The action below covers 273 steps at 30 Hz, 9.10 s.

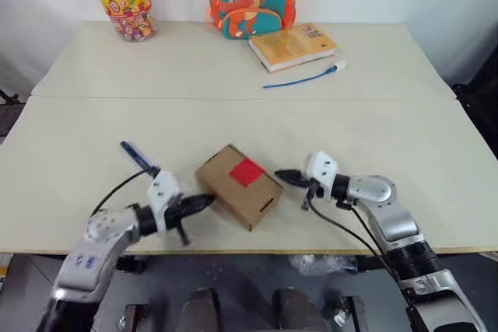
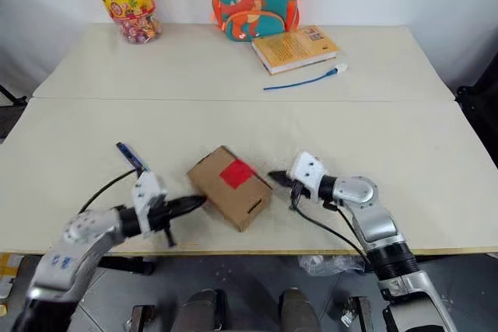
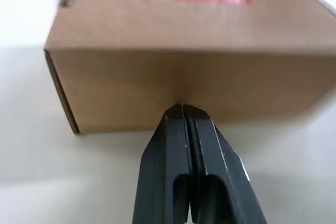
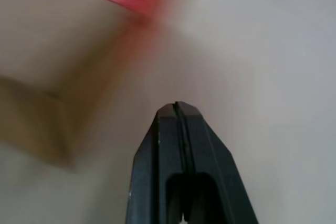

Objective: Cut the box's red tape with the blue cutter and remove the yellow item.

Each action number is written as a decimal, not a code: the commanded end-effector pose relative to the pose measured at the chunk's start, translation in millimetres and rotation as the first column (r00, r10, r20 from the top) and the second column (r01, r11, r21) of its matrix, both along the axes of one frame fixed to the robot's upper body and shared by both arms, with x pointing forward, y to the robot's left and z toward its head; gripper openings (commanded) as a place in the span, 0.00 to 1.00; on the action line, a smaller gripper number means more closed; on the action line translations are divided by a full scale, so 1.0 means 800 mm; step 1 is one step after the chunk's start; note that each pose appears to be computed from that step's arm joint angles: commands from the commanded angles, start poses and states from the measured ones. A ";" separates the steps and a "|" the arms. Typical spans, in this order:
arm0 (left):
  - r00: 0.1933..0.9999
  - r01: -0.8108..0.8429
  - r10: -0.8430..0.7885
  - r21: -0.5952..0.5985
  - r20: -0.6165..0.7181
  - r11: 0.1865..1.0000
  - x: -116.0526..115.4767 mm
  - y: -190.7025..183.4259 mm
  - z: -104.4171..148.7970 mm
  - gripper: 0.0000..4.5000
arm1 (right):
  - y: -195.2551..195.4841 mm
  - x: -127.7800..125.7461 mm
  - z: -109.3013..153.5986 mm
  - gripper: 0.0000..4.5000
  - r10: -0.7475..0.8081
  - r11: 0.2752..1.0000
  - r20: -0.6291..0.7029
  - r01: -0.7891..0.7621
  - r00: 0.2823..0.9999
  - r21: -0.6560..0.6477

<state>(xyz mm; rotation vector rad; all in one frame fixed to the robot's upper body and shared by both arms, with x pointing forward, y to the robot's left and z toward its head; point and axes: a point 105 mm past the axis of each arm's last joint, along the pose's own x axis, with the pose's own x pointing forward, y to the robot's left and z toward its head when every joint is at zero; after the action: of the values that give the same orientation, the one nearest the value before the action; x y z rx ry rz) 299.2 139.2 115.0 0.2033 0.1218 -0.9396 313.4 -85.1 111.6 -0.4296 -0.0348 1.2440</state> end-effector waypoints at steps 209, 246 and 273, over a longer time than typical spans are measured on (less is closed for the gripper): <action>-0.358 -0.906 0.846 -0.073 -0.395 -0.417 0.083 0.229 -0.035 0.81 | -0.081 -0.065 0.095 1.00 -0.086 0.961 0.149 0.043 0.985 0.273; 0.913 -0.363 0.314 -0.166 -0.262 0.917 -0.030 0.052 -0.015 0.10 | -0.083 -0.069 0.089 1.00 -0.088 0.962 0.138 0.049 0.986 0.269; 0.868 -0.482 0.453 -0.129 -0.202 0.866 -0.030 0.129 -0.010 0.99 | -0.082 -0.069 0.088 1.00 -0.106 0.958 0.128 0.067 0.986 0.280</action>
<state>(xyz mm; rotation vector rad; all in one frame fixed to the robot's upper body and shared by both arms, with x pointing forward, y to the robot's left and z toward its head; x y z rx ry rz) 278.3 242.1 105.7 -0.1759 0.2435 -0.4410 260.7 -152.2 173.3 -0.2591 -0.2650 1.1002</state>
